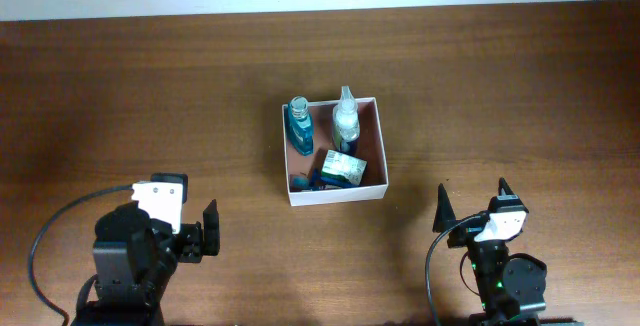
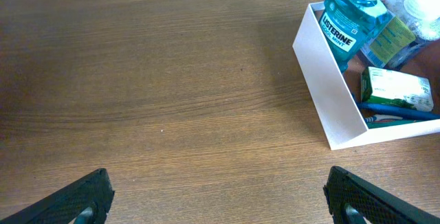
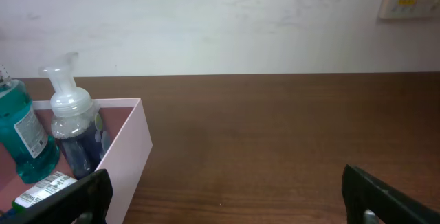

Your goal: Pack container

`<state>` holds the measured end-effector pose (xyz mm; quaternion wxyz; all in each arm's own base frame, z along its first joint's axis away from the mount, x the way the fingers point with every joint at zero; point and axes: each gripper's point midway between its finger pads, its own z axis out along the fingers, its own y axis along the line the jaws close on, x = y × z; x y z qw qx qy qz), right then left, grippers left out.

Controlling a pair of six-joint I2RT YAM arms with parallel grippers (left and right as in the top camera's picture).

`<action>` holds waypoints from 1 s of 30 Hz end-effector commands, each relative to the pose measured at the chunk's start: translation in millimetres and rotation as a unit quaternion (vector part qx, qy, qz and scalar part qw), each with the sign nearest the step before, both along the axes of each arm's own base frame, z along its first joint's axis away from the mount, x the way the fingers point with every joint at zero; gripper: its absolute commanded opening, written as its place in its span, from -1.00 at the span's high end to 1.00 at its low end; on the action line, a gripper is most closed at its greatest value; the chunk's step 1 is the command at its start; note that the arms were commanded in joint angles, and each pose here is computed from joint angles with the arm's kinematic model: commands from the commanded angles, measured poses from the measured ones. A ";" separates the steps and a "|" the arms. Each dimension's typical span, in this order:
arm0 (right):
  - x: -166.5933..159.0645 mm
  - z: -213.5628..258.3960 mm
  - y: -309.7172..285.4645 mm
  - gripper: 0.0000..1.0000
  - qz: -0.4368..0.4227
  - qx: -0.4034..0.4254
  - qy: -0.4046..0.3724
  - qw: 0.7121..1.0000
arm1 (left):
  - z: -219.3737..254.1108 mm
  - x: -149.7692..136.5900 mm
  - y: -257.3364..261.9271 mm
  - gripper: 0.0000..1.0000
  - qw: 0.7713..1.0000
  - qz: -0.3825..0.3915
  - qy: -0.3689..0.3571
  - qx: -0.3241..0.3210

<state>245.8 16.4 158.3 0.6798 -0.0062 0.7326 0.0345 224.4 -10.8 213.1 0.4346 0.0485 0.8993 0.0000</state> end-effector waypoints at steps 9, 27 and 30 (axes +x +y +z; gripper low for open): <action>-0.4 -2.8 0.1 -0.97 0.002 -0.005 0.003 1.000 | -44.6 -27.6 2.9 -0.99 1.000 0.005 -0.004 0.001; -0.4 -2.8 0.1 -0.97 0.002 -0.005 0.003 1.000 | -13.9 21.6 0.0 -0.99 0.927 0.001 -0.374 -0.013; -0.4 -2.9 0.1 -0.97 0.002 -0.005 0.003 1.000 | -25.0 21.7 1.0 -0.99 0.935 0.001 -0.353 -0.001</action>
